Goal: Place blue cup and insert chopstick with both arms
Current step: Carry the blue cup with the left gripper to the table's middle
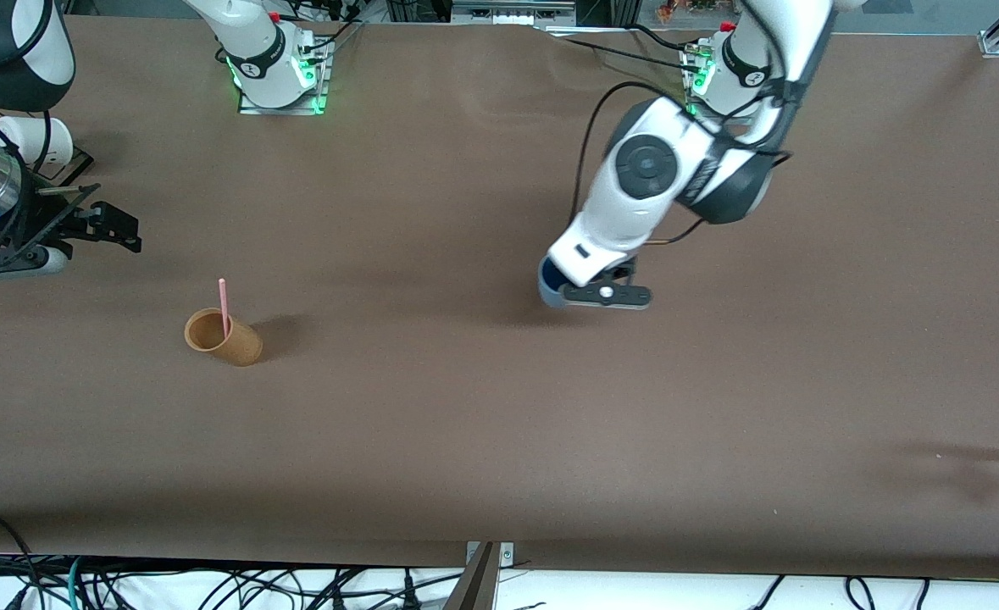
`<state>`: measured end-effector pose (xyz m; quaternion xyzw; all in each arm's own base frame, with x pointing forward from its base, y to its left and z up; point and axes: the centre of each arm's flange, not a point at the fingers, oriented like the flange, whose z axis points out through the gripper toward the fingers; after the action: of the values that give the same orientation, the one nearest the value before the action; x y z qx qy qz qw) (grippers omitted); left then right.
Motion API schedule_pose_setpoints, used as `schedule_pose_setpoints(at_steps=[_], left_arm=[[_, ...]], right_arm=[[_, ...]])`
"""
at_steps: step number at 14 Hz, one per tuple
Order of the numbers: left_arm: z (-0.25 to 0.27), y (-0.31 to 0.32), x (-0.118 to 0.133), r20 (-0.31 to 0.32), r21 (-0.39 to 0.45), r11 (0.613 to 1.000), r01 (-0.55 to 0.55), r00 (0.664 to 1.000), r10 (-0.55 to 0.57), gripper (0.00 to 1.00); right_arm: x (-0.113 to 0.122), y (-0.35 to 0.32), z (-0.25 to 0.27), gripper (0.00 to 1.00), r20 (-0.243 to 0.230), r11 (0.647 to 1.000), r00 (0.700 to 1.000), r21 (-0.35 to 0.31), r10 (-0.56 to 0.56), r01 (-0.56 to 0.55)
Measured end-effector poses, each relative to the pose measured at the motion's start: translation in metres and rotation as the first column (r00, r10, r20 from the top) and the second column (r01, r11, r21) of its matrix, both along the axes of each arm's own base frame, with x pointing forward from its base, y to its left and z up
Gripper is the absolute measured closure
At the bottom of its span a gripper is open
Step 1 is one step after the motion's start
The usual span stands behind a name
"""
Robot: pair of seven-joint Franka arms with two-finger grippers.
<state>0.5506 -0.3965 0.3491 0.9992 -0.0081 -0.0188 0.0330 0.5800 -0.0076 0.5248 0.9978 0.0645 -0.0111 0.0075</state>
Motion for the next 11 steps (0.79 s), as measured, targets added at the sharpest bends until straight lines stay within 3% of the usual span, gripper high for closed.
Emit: schedule_pose_setpoints(at_steps=[4, 11], left_arm=[[-0.043, -0.062, 0.003, -0.014, 0.003, 0.998, -0.069, 0.998, 0.069, 0.95], [-0.096, -0.092, 0.005, -0.039, 0.026, 0.987, -0.161, 0.986, 0.162, 0.95]], right_arm=[[0.0, 0.0, 0.0, 0.0, 0.0, 1.0, 1.0, 0.0, -0.001, 0.001], [0.0, -0.001, 0.0, 0.0, 0.0, 1.0, 1.0, 0.0, -0.001, 0.001]])
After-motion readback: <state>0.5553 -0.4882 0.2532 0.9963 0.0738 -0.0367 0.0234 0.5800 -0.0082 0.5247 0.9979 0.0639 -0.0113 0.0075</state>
